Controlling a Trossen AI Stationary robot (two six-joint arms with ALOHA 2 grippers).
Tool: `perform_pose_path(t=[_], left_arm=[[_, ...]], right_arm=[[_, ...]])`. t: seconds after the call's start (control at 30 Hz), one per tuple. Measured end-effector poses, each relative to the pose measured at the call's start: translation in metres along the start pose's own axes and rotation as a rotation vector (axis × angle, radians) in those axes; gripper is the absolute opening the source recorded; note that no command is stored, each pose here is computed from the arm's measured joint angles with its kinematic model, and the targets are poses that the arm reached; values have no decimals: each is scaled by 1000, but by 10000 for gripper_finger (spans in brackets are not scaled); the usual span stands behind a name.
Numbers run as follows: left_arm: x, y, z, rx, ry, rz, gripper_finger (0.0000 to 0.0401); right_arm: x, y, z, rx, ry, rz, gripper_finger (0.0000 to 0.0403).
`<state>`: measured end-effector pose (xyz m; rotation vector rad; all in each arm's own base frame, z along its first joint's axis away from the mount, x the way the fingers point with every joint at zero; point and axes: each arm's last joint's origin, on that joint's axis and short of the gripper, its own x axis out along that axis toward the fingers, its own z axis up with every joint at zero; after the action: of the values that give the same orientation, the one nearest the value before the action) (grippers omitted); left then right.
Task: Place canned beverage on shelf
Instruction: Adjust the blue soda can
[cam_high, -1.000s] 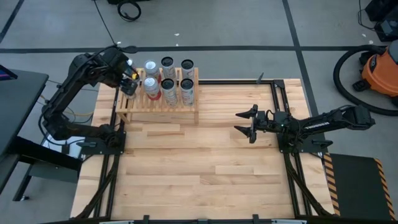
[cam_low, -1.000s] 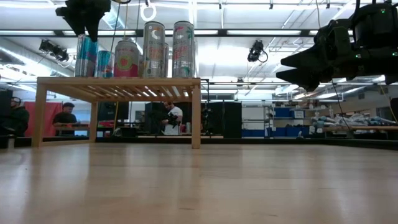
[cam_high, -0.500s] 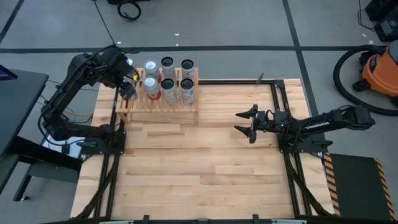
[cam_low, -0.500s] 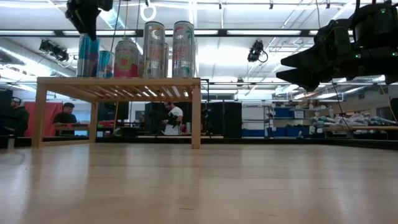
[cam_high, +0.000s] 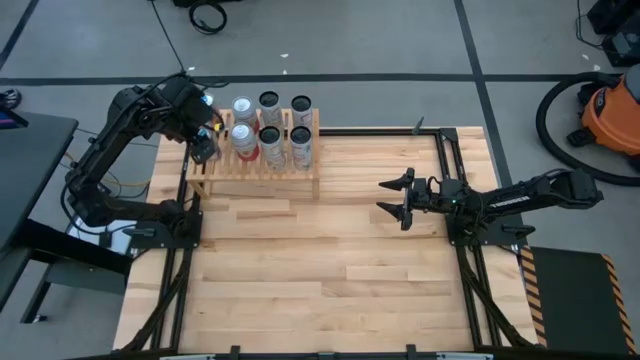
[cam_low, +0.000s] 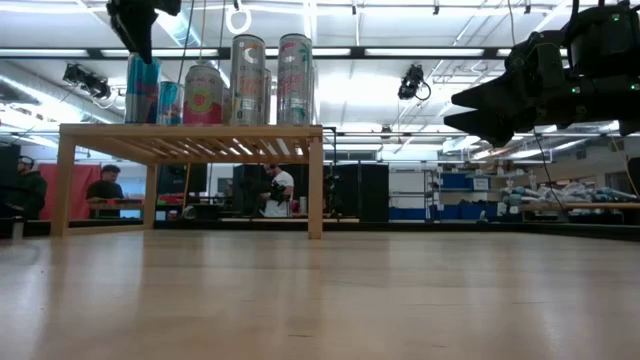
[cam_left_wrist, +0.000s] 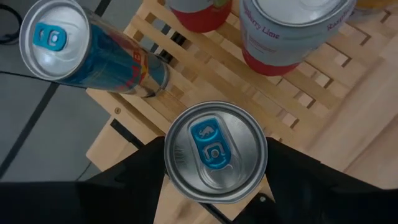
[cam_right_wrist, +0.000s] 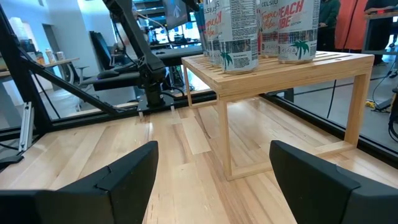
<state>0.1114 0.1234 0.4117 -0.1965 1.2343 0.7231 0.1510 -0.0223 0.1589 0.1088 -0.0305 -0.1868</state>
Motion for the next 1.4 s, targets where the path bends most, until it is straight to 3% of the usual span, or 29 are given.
perform_pose_path(t=[0.4, 0.9, 1.2, 1.4], left_arm=[[0, 13, -7, 59, 26, 45, 251], [-1, 13, -7, 178, -7, -26, 251], [-26, 15, -5, 199, -116, -38, 251], [-26, 14, -5, 223, -130, -64, 251]], right_arm=[[0, 0, 0, 0, -1, 0, 317], [0, 0, 0, 0, 0, 0, 317], [0, 0, 0, 0, -1, 0, 317], [0, 0, 0, 0, -1, 0, 317]])
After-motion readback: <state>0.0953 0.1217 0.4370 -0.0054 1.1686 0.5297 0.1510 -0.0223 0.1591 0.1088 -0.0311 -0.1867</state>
